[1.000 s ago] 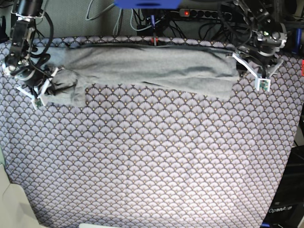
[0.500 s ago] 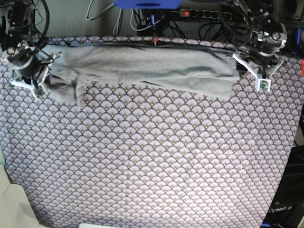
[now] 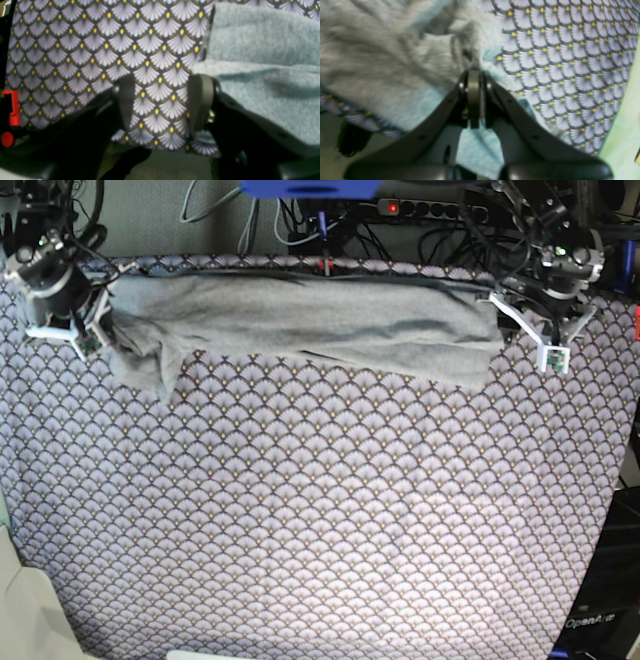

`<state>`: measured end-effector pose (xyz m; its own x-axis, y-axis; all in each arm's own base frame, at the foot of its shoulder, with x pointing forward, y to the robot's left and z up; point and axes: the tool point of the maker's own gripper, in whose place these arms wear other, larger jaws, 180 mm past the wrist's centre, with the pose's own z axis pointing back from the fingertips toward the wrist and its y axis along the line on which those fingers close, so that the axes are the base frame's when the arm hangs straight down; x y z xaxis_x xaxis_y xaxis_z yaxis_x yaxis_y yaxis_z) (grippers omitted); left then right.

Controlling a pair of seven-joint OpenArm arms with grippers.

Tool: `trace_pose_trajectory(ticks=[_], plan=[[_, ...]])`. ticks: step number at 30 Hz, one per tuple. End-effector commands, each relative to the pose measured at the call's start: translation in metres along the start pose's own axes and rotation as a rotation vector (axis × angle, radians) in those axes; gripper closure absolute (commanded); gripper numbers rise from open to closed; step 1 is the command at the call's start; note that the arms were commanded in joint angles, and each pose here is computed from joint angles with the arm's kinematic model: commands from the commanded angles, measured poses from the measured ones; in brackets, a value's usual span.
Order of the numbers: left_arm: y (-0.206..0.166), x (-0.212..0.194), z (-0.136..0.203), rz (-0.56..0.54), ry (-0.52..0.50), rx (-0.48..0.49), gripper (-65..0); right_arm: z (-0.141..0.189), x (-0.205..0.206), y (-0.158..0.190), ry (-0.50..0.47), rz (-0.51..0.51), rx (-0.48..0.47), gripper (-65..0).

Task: Fold the T-shirt properly
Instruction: 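Pull the sleeve end toward the robot with the right gripper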

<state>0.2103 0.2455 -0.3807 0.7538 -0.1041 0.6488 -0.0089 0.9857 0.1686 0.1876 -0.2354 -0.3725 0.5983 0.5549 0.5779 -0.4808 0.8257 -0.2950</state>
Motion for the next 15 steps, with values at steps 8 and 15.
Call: trace_pose_trajectory(ticks=[8, 15], plan=[[0.004, 0.01, 0.002, -0.005, -0.038, 0.012, -33.2, 0.019, -0.001, 0.013, -0.096, -0.008, 0.028, 0.0], [0.004, 0.01, 0.002, -0.005, -0.038, 0.012, -33.2, 0.034, -0.01, 0.024, -0.138, -0.028, 0.052, 0.0]])
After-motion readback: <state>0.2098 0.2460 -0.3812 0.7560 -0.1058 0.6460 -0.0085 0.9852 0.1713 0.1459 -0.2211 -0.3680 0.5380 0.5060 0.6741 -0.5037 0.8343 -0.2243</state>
